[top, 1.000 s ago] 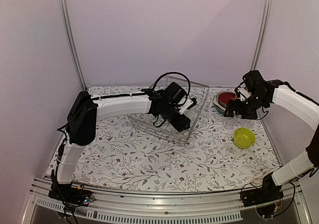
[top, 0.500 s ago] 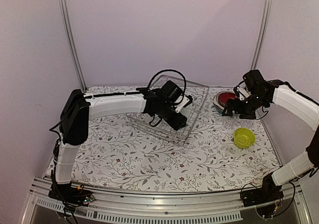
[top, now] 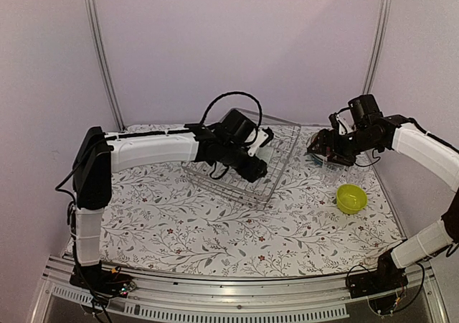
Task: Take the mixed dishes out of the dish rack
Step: Grab the bowl from the dish rack, then pass from the left arm to the right
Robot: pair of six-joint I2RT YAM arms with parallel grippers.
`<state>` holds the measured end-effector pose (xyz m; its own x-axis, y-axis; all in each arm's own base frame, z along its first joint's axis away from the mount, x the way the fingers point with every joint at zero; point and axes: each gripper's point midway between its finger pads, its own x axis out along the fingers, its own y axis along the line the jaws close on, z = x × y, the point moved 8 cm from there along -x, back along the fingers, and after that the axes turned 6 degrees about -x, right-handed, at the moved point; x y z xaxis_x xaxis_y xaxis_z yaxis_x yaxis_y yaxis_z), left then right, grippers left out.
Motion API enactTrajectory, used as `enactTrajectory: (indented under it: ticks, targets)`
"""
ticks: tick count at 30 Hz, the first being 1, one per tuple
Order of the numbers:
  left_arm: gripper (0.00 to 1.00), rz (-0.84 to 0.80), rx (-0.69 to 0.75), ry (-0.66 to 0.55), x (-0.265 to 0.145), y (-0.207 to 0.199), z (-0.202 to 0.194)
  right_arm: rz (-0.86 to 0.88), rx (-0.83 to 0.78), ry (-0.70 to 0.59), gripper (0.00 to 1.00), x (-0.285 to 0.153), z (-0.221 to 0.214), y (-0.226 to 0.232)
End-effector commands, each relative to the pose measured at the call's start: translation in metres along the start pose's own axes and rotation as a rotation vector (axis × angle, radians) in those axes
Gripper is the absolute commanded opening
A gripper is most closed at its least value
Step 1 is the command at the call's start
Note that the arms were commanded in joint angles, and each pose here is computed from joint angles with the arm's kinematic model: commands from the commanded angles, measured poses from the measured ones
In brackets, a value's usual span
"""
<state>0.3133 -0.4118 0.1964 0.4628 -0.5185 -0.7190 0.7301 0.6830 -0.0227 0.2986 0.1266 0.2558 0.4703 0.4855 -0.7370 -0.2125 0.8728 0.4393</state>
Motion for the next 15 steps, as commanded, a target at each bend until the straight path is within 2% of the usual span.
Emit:
enactTrajectory:
  ticks: [1,10,15]
  targets:
    - [0.57,-0.013,-0.023,-0.179,-0.034,0.0,0.032,0.174,0.041,-0.056,0.9,0.008,0.014,0.029]
    - [0.56,-0.029,-0.031,-0.251,-0.055,-0.002,0.038,0.313,0.052,-0.075,0.83,0.021,0.019,0.069]
    - [0.57,-0.048,-0.04,-0.295,-0.067,-0.004,0.042,0.38,0.052,-0.063,0.76,0.032,0.022,0.086]
